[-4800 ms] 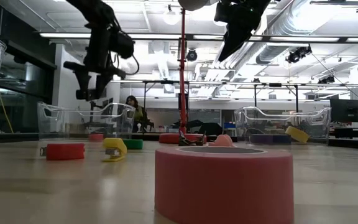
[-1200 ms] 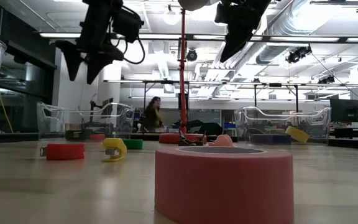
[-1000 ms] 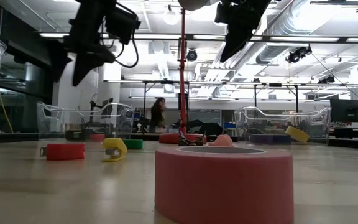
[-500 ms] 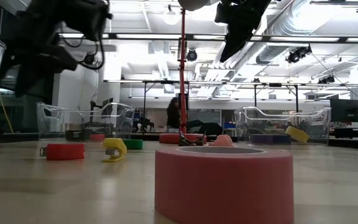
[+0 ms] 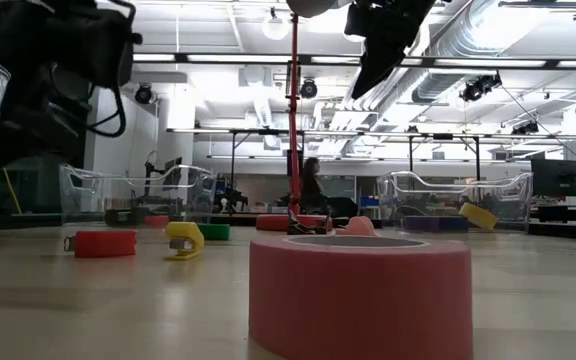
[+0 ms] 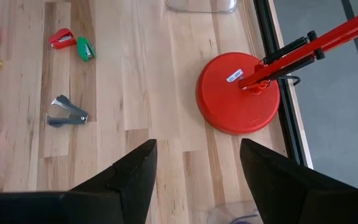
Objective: Pick and place Stapler, Stapler remover, tape
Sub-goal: Put the light blue tape into the top left transparent bin
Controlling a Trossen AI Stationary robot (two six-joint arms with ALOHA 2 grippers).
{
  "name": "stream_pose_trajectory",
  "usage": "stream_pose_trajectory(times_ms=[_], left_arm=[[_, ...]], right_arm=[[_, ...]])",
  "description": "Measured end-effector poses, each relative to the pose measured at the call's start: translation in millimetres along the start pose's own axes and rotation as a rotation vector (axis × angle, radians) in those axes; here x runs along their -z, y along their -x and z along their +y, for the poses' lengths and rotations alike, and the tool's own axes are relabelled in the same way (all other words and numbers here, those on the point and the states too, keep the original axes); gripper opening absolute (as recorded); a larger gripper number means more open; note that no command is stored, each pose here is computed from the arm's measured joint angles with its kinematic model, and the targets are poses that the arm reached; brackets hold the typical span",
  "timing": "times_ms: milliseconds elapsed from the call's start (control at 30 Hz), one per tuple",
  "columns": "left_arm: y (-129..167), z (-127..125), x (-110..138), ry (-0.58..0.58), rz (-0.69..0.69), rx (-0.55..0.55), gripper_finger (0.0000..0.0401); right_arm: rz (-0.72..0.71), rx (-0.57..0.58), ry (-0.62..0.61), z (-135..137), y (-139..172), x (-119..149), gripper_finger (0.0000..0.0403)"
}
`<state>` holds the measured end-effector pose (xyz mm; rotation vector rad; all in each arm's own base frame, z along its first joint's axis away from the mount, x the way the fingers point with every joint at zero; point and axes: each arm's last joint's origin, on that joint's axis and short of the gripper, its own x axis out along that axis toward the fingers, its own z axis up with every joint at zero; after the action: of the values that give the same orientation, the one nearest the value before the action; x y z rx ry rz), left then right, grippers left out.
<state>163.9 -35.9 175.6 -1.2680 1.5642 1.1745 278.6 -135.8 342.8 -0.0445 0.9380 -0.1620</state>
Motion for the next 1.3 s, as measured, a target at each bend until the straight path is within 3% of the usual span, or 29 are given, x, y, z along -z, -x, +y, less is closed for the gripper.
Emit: stream_pose_trajectory(times_ms=[333, 667, 767, 900, 1000, 1100, 1300], left_arm=[[-22, 3, -3, -0.003, 0.033, 0.021, 0.0189], [-40, 1, -7, -0.032, 0.074, 0.095, 0.0154], [-40, -2, -7, -0.045, 0.063, 0.127, 0.0119], [-39, -5, -7, -0.065, 0.056, 0.164, 0.0042], [-38, -8, -7, -0.076, 0.038, 0.205, 0.0032], [-30, -15, -6, -0.085, -0.042, 0.287, 0.0036], [11, -27, -4, -0.13, -0.384, 0.541, 0.0034]], right_arm=[[0.0, 0.0, -0.003, 0, 0, 0, 0.0222], [0.0, 0.0, -0.017, 0, 0, 0, 0.0222], [0.001, -0.001, -0.018, 0, 0, 0, 0.0222], [0.001, 0.0, -0.018, 0, 0, 0, 0.0222], [0.0, 0.0, -0.018, 0, 0, 0, 0.0222], [-0.001, -0.004, -0.009, 0, 0, 0, 0.0222], [-0.066, -0.124, 0.01, 3, 0, -3, 0.0222]])
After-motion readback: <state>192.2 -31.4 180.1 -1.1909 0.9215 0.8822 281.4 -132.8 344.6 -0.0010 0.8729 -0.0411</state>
